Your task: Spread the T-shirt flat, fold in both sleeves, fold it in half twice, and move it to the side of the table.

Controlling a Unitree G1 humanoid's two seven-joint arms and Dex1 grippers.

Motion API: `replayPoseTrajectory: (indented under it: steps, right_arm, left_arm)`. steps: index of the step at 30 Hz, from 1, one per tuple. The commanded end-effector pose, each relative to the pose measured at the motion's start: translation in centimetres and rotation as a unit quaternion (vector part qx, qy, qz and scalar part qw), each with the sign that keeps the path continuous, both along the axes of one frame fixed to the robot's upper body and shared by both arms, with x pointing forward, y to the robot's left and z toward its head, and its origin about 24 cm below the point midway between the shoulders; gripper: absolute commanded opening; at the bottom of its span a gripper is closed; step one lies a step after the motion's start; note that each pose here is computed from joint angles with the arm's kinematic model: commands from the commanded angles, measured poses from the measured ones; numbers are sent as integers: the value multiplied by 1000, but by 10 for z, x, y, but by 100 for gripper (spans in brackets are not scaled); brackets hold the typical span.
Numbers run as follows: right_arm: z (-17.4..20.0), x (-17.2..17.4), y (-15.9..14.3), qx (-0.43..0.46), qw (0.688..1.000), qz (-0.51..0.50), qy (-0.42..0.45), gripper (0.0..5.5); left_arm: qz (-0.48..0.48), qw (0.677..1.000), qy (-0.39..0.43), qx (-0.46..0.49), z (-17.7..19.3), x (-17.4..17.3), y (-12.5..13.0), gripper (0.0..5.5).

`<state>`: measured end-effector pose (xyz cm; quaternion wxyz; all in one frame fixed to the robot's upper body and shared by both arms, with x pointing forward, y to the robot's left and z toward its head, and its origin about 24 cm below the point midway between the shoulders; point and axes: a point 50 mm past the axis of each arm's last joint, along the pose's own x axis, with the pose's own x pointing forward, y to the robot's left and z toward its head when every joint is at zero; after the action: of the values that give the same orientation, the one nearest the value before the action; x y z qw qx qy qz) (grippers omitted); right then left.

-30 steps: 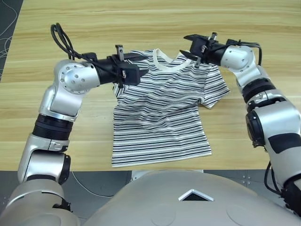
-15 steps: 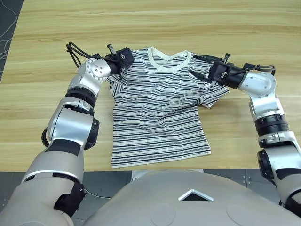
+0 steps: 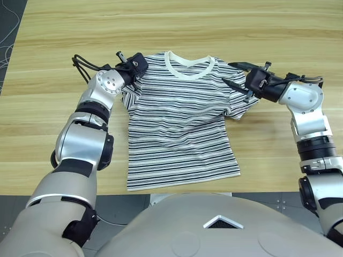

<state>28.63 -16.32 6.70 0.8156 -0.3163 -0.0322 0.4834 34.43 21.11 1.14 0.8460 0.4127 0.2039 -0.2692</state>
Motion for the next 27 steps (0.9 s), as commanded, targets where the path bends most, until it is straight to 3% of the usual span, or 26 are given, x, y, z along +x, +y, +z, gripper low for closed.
replayPoseTrajectory:
  steps: [1, 9, 16, 19, 27]
  right_arm:
    - [-8, 2, -2, -16, 1000, -4, 14, 191]
    - [-15, 4, -2, -18, 1000, -8, 21, 191]
    - [-14, 4, 2, -10, 1000, -1, 20, 191]
    - [-14, 3, 6, -7, 1000, 4, 19, 191]
    - [-16, 3, 15, 2, 1000, 13, 19, 191]
  left_arm:
    - [81, 993, 66, 49, -26, -23, 35, 166]
    - [141, 986, 57, 68, -20, -24, 58, 166]
    - [81, 996, 20, 23, -10, -12, 34, 166]
    - [74, 997, -12, 34, 2, -4, 35, 166]
    - [64, 964, -130, 221, 48, 14, 68, 166]
